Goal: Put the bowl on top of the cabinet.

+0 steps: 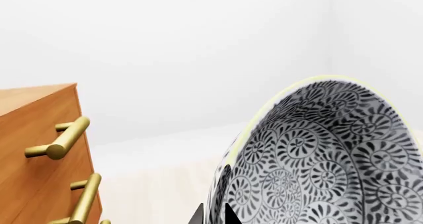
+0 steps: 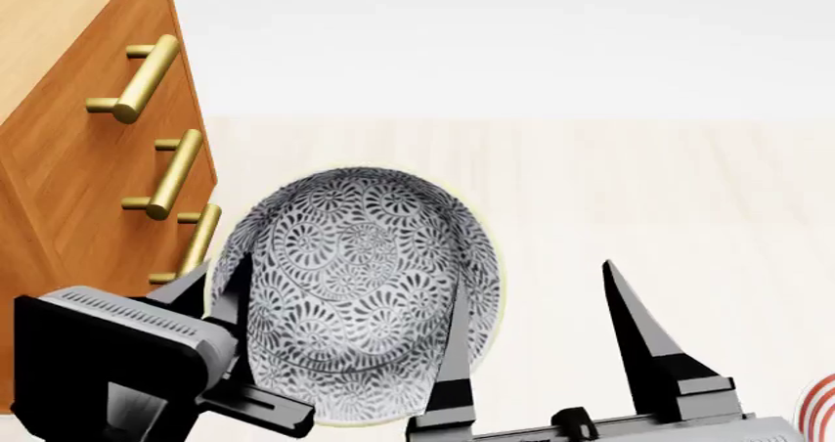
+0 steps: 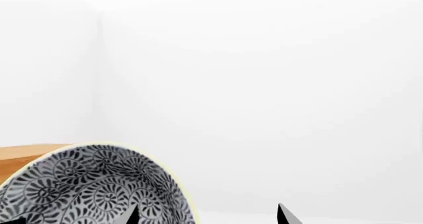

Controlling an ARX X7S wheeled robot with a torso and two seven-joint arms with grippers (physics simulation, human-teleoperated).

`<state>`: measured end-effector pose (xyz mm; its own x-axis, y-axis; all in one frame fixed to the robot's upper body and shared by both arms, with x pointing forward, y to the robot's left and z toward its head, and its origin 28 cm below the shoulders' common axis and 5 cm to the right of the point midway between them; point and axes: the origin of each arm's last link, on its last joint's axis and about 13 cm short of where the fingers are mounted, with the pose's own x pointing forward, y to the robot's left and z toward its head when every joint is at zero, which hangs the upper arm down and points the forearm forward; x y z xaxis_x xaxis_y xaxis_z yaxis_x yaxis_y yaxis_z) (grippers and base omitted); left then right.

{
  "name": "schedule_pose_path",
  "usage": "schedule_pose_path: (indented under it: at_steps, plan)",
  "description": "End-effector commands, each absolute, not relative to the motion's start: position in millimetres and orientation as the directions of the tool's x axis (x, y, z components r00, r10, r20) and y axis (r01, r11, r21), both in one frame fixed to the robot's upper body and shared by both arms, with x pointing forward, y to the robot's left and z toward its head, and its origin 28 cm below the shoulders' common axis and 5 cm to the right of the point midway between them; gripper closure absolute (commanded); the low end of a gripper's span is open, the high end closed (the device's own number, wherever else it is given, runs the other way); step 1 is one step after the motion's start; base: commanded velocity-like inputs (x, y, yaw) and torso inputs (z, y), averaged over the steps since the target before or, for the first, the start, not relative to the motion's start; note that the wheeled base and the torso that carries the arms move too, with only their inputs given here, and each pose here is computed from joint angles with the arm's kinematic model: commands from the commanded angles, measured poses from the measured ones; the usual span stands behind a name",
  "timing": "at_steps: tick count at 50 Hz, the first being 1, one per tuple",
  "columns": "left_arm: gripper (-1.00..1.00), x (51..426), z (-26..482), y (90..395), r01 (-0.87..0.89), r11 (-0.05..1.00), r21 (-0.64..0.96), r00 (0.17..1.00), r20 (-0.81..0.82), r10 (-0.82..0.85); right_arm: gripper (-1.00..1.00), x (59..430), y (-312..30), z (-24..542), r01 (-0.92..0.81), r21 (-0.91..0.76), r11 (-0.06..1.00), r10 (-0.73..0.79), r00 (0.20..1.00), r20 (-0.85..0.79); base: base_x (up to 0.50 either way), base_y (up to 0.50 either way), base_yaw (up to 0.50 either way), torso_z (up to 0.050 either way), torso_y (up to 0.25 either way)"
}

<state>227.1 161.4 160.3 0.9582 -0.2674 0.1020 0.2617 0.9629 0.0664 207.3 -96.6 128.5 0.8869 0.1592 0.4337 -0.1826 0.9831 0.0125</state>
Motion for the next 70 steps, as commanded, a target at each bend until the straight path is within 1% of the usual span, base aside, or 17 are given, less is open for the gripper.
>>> schedule_pose_path:
  at_steps: [1,5,20,22,23,24,26,31,40,48,57,63,65,66,70]
  plan:
    - [1.0,240,169,152,0.247,0.965,0.091,0.96,0.113,-0.257,-1.0,201,-107,124,-0.179,0.051,0.983,0.138,0.885,0.444,0.0,0.0,0.0,0.0,0.0]
    - [1.0,244,171,148,0.246,0.963,0.106,0.961,0.106,-0.257,-1.0,200,-111,120,-0.172,0.067,0.983,0.124,0.885,0.448,0.0,0.0,0.0,0.0,0.0]
    - [1.0,264,176,132,0.221,0.956,0.194,0.969,0.069,-0.238,-1.0,202,-130,102,-0.167,0.21,0.963,0.06,0.896,0.44,0.0,0.0,0.0,0.0,0.001]
    - [1.0,267,179,131,0.211,0.955,0.21,0.97,0.074,-0.231,-1.0,203,-132,96,-0.148,0.223,0.963,0.036,0.898,0.439,0.0,0.0,0.0,0.0,0.0]
    - [1.0,268,180,131,0.195,0.954,0.226,0.972,0.082,-0.218,-1.0,202,-133,91,-0.094,0.214,0.972,-0.016,0.886,0.464,0.0,0.0,0.0,0.0,0.0]
    - [1.0,270,181,131,0.187,0.954,0.235,0.974,0.081,-0.211,-1.0,201,-133,88,-0.119,0.227,0.967,0.004,0.892,0.451,0.0,0.0,0.0,0.0,0.0]
    - [1.0,272,182,130,0.187,0.952,0.24,0.974,0.079,-0.212,-1.0,202,-136,85,-0.112,0.258,0.96,-0.014,0.897,0.441,0.0,0.0,0.0,0.0,0.0]
    - [1.0,280,182,128,0.168,0.948,0.27,0.979,0.066,-0.193,-1.0,206,-138,77,-0.102,0.276,0.956,-0.027,0.904,0.427,0.0,0.0,0.0,0.0,0.002]
    - [1.0,295,199,127,0.149,0.933,0.326,0.984,0.043,-0.172,-1.0,206,-146,51,-0.077,0.365,0.928,-0.08,0.915,0.395,0.0,0.0,0.0,0.001,0.0]
    - [1.0,297,215,121,0.118,0.924,0.363,0.988,0.051,-0.146,-1.0,207,-150,45,-0.066,0.415,0.907,-0.108,0.918,0.383,0.0,0.0,0.0,0.0,0.0]
    - [1.0,294,238,115,0.096,0.902,0.421,0.988,0.068,-0.137,-1.0,209,-149,43,-0.065,0.418,0.906,-0.107,0.921,0.374,0.0,0.0,0.0,0.0,0.001]
    - [1.0,301,258,115,0.091,0.898,0.43,0.991,0.046,-0.122,-1.0,212,-147,41,-0.072,0.414,0.907,-0.094,0.926,0.366,0.0,0.0,0.0,0.0,0.0]
    - [1.0,301,262,115,0.109,0.898,0.427,0.99,0.039,-0.139,-1.0,212,-147,41,-0.073,0.415,0.907,-0.092,0.926,0.365,0.0,0.0,0.0,0.0,0.0]
    - [1.0,303,268,115,0.146,0.908,0.393,0.986,0.014,-0.165,-1.0,213,-147,41,-0.078,0.417,0.905,-0.087,0.929,0.361,0.0,0.0,0.0,0.0,0.0]
    - [1.0,307,277,117,0.136,0.907,0.399,0.988,0.012,-0.153,-1.0,212,-147,41,-0.078,0.416,0.906,-0.085,0.929,0.36,0.0,0.0,0.0,0.0,0.0]
